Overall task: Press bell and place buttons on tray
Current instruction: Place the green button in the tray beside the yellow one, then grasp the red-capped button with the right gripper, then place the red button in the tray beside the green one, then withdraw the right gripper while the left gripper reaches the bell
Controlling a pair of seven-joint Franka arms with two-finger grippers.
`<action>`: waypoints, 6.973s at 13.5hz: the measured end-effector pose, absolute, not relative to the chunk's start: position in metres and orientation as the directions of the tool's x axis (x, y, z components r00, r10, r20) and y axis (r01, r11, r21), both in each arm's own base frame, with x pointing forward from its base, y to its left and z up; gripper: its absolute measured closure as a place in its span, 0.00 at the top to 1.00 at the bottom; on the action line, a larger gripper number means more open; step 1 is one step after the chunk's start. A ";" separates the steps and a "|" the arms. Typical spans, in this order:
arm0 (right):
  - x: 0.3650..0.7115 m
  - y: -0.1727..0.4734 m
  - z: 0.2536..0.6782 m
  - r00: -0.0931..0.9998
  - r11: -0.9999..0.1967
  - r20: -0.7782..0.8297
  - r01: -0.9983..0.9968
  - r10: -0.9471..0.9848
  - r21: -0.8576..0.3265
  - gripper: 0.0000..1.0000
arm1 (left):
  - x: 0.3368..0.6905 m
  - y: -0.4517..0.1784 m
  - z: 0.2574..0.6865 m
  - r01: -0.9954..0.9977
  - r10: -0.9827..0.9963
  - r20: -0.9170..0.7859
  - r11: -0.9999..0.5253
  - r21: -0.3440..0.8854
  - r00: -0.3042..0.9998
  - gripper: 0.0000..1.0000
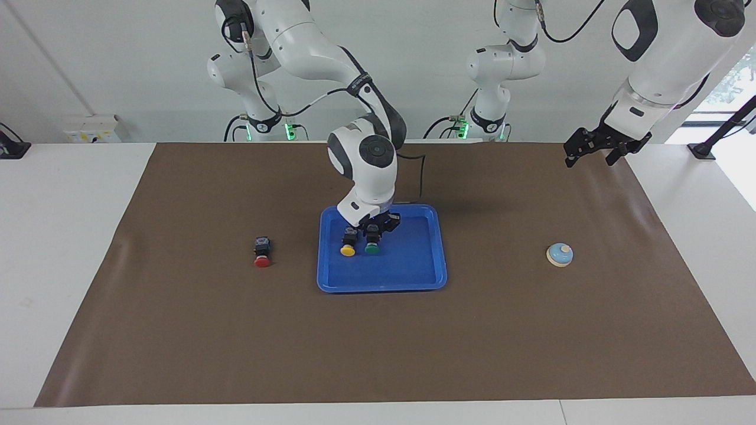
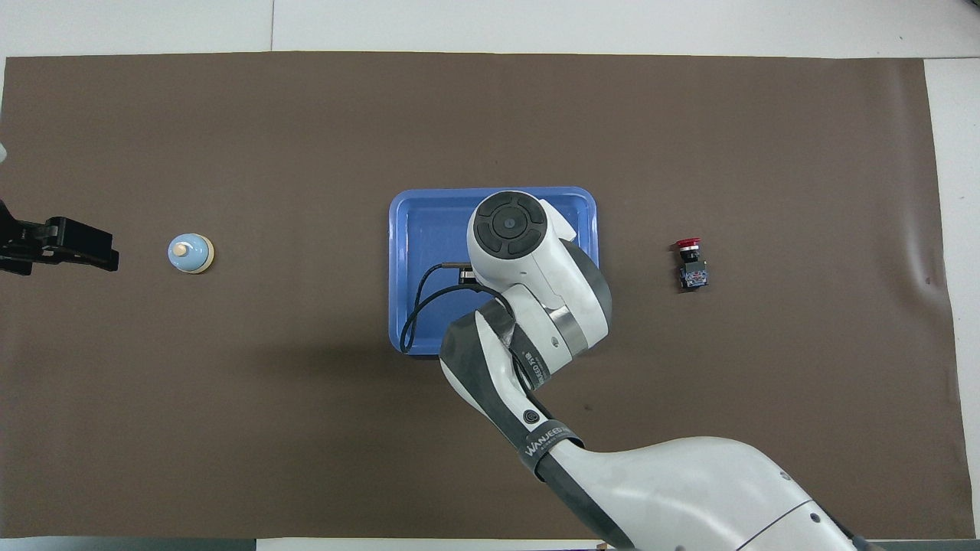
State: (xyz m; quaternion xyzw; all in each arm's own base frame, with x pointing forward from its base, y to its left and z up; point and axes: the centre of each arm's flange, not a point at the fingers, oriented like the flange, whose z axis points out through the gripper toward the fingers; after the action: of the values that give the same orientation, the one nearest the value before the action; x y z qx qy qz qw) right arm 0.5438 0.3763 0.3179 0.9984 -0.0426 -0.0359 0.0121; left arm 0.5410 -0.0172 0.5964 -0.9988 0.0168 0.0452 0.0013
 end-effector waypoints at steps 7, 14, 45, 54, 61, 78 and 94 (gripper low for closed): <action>0.537 0.377 0.310 0.994 -0.996 -0.079 -0.077 -0.080 0.037 0.63 | 0.541 -0.017 0.596 -0.034 -0.033 -0.090 -0.999 -0.001 0.995 1.00; 0.601 0.216 0.409 0.992 -0.997 -0.104 -0.070 -0.072 0.022 1.00 | 0.541 -0.017 0.596 -0.034 -0.033 -0.090 -0.999 -0.001 0.995 1.00; 0.563 0.069 0.285 0.999 -1.000 -0.045 -0.007 -0.006 -0.024 0.67 | 0.541 -0.017 0.596 -0.034 -0.033 -0.090 -0.999 -0.001 0.995 1.00; 0.591 0.135 0.359 0.998 -0.998 -0.042 0.048 0.050 -0.045 0.41 | 0.541 -0.017 0.596 -0.034 -0.033 -0.090 -0.999 -0.001 0.995 1.00; 0.571 0.362 0.407 0.995 -0.998 -0.080 -0.062 -0.061 -0.006 0.41 | 0.541 -0.017 0.596 -0.034 -0.033 -0.090 -0.999 -0.001 0.995 1.00; 0.559 0.438 0.323 0.990 -0.992 -0.069 -0.124 -0.123 -0.010 1.00 | 0.541 -0.017 0.596 -0.034 -0.033 -0.090 -0.999 -0.001 0.995 1.00; 0.572 0.036 0.606 1.000 -1.000 0.002 0.021 0.021 -0.002 1.00 | 0.541 -0.015 0.594 0.004 0.005 -0.089 -1.000 -0.004 0.996 1.00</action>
State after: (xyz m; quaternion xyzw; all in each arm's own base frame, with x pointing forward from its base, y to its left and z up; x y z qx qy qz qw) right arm 0.5722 0.0365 0.6058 0.9999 0.0104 0.0011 -0.0008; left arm 0.5412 -0.0146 0.5939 -0.9990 -0.0022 0.0447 0.0019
